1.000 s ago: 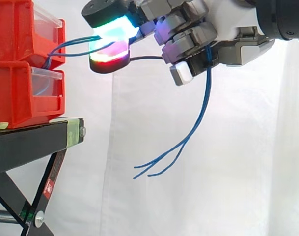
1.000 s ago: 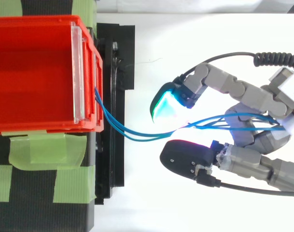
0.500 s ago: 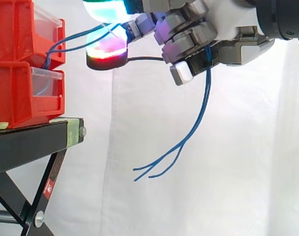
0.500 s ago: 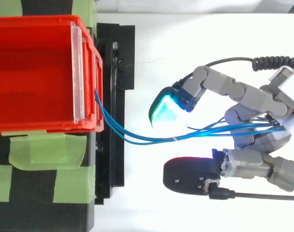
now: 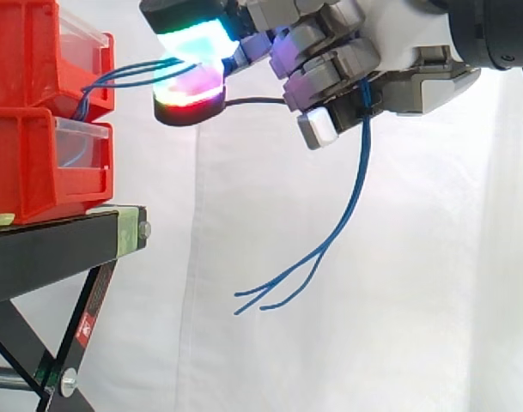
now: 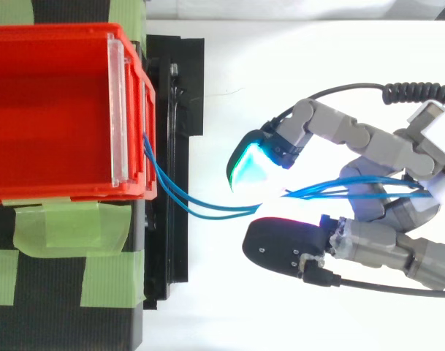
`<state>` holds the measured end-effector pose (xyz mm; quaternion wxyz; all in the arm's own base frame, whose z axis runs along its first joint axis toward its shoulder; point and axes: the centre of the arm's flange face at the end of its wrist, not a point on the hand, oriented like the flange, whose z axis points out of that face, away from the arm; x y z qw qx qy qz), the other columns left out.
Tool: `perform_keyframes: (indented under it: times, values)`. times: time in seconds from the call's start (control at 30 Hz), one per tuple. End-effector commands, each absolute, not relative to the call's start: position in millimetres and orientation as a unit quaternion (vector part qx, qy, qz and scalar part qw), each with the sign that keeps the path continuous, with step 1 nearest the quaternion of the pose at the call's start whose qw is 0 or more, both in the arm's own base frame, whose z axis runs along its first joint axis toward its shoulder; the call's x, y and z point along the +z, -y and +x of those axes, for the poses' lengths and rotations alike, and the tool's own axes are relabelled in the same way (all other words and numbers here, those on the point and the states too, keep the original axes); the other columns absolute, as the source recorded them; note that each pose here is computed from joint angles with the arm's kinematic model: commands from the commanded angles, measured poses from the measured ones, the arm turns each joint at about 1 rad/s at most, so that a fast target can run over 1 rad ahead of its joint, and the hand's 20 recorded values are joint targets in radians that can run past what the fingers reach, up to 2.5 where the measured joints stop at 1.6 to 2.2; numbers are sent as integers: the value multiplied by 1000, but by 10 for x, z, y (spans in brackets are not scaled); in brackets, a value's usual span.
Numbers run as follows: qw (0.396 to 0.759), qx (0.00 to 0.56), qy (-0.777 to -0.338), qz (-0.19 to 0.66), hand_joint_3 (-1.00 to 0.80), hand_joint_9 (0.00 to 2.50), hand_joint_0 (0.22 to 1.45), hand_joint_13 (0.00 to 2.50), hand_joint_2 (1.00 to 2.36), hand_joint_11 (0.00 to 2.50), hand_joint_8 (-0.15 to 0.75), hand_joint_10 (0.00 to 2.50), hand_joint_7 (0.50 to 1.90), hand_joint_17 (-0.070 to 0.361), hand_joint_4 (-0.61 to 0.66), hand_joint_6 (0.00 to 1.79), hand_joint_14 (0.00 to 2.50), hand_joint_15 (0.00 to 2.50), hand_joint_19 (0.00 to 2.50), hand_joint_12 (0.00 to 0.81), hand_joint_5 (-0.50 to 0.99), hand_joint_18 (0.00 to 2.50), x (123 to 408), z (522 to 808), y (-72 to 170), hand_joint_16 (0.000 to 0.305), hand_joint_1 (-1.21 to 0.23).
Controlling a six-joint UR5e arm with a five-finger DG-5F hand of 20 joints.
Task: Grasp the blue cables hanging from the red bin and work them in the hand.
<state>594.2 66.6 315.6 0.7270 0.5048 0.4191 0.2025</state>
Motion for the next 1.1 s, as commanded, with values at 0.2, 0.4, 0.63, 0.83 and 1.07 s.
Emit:
perform_keyframes:
  times: [0.2,0.4,0.63,0.83,1.07]
  values:
    - [727,203,-419,505,344,1706,1100,2097,1001,2500,580,2500,1348,158,290,4,2500,2148,766,706,340,2500,3154,5945,-662,210,-634]
    - [727,204,-419,505,384,1706,1109,2097,1041,2500,580,2500,1342,158,282,5,2500,2148,766,706,337,2500,3162,5942,-670,210,-635]
    - [727,203,-420,504,428,1706,1106,2097,1201,2500,580,2500,1330,158,267,5,2500,2148,766,706,337,2500,3152,5943,-671,210,-617]
    - [727,203,-418,505,368,1706,1099,2097,1140,2500,580,2500,1329,158,275,6,2500,2148,766,706,334,2500,3155,5946,-663,210,-641]
    - [727,205,-418,504,17,1706,1068,2097,1015,2500,580,2500,1429,158,275,6,2500,2148,766,706,350,2500,3164,5944,-672,210,-652]
